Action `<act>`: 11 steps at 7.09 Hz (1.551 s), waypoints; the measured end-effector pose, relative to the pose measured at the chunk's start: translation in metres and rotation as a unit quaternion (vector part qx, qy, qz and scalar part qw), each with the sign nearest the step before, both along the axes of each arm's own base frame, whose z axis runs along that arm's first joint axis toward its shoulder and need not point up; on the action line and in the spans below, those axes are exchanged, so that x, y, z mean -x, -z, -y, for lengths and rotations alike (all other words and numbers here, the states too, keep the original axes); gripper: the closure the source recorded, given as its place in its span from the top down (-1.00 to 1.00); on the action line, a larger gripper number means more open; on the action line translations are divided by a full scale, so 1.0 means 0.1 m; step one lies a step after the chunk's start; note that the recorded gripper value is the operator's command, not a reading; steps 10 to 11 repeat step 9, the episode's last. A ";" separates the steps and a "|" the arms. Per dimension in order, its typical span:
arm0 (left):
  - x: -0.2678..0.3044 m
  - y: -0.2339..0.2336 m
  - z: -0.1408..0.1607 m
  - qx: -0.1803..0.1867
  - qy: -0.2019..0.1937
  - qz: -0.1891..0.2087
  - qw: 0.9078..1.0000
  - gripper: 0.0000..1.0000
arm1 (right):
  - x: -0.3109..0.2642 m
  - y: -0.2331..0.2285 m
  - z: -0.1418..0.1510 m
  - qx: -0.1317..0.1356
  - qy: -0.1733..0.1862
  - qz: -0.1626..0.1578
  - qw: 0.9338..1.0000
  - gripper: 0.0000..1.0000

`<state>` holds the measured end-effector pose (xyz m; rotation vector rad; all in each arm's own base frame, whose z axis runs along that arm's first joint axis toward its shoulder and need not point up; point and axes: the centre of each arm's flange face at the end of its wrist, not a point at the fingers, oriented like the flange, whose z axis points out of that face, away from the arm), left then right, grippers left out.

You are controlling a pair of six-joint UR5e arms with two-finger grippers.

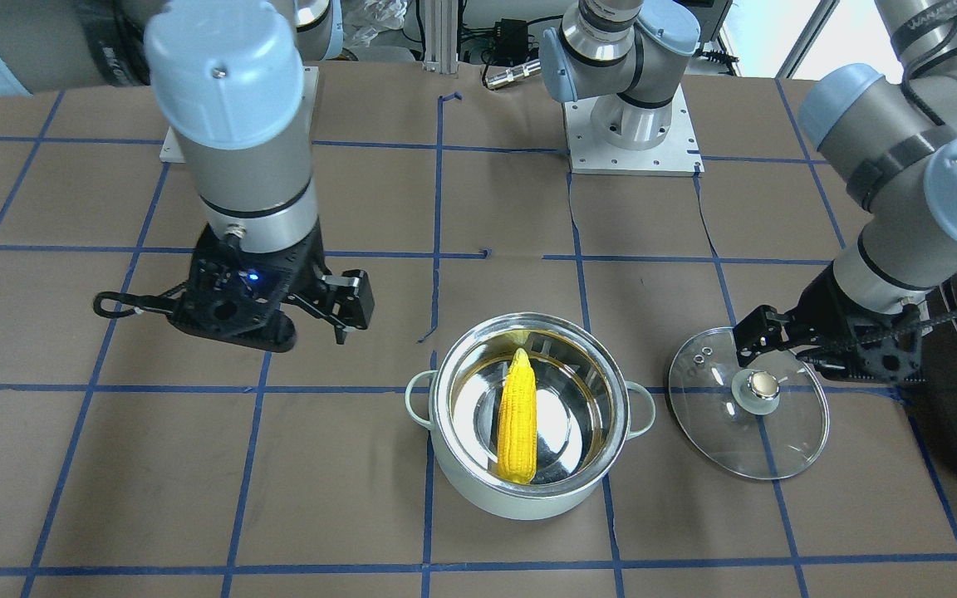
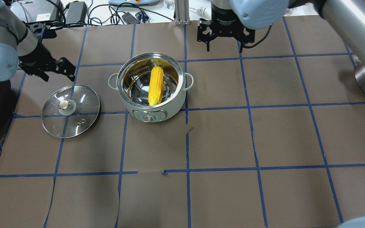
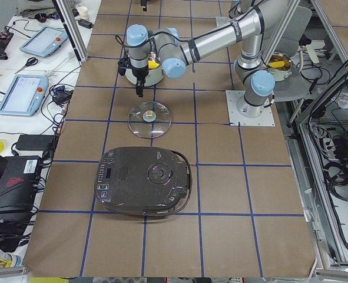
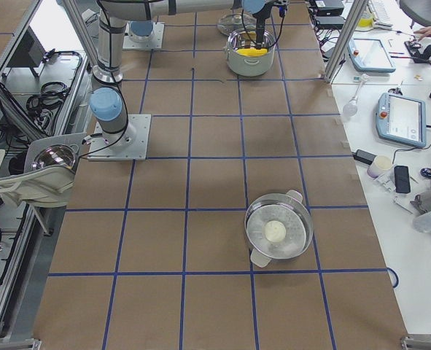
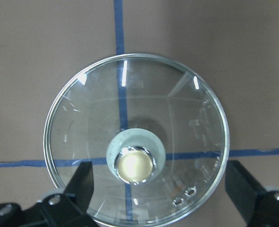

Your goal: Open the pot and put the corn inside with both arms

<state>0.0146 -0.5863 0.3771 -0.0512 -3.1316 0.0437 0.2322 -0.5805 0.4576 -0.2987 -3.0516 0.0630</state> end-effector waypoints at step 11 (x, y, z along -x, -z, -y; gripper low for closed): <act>1.73 -1.47 -0.84 0.000 -0.024 0.006 1.000 1.00 | 0.78 -0.64 -0.94 0.009 -0.071 0.056 0.996 1.00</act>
